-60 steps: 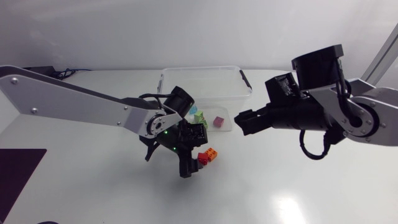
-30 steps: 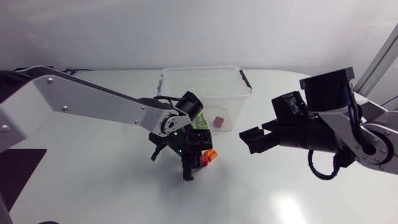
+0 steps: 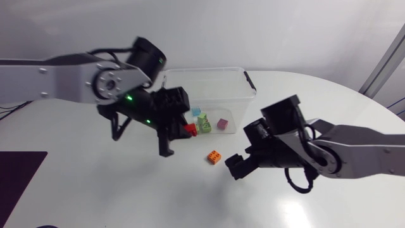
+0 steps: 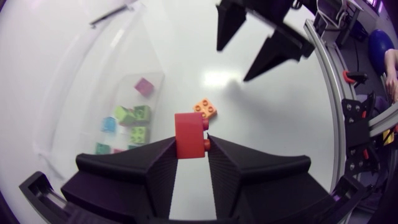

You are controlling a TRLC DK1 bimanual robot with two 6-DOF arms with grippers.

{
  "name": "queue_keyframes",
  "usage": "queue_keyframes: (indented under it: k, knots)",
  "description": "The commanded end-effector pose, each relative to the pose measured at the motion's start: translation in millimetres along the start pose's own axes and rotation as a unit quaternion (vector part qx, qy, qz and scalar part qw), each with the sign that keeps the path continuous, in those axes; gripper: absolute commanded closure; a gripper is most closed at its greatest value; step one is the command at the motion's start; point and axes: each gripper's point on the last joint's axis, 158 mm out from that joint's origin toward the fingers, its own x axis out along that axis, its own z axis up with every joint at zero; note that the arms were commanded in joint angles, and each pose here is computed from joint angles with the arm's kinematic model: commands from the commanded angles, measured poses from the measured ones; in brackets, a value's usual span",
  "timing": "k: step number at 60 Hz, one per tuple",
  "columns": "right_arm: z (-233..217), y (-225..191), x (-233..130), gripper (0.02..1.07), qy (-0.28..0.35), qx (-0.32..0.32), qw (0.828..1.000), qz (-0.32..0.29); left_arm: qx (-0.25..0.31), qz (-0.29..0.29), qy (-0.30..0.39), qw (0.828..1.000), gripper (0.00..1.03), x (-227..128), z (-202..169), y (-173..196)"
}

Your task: Place the duplo bricks in the container

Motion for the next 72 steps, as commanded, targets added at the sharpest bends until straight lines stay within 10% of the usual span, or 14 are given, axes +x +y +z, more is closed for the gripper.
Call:
queue_keyframes:
  k: [1, 18, 51, 64, 72]
  knots:
    - [11, 7, 17, 0.07, 0.006, -0.020, 1.000, 0.001, -0.013, 0.032, -0.027, 0.999, 0.83, -37, 11, 14]
    - [21, 23, 65, 0.07, 0.040, -0.047, 0.998, -0.006, -0.082, 0.135, -0.097, 0.983, 0.82, -86, 24, 99]
    - [7, 12, 93, 0.30, 0.116, -0.056, 0.991, -0.018, -0.156, 0.124, -0.091, 0.976, 0.79, -2, 17, 173]
    - [-1, 8, 99, 0.47, 0.129, -0.056, 0.990, -0.017, -0.163, 0.112, -0.078, 0.977, 0.07, 4, 15, 174]
    - [-2, 8, 100, 0.62, 0.130, -0.058, 0.990, -0.016, -0.165, 0.120, -0.081, 0.976, 0.04, -4, 15, 179]
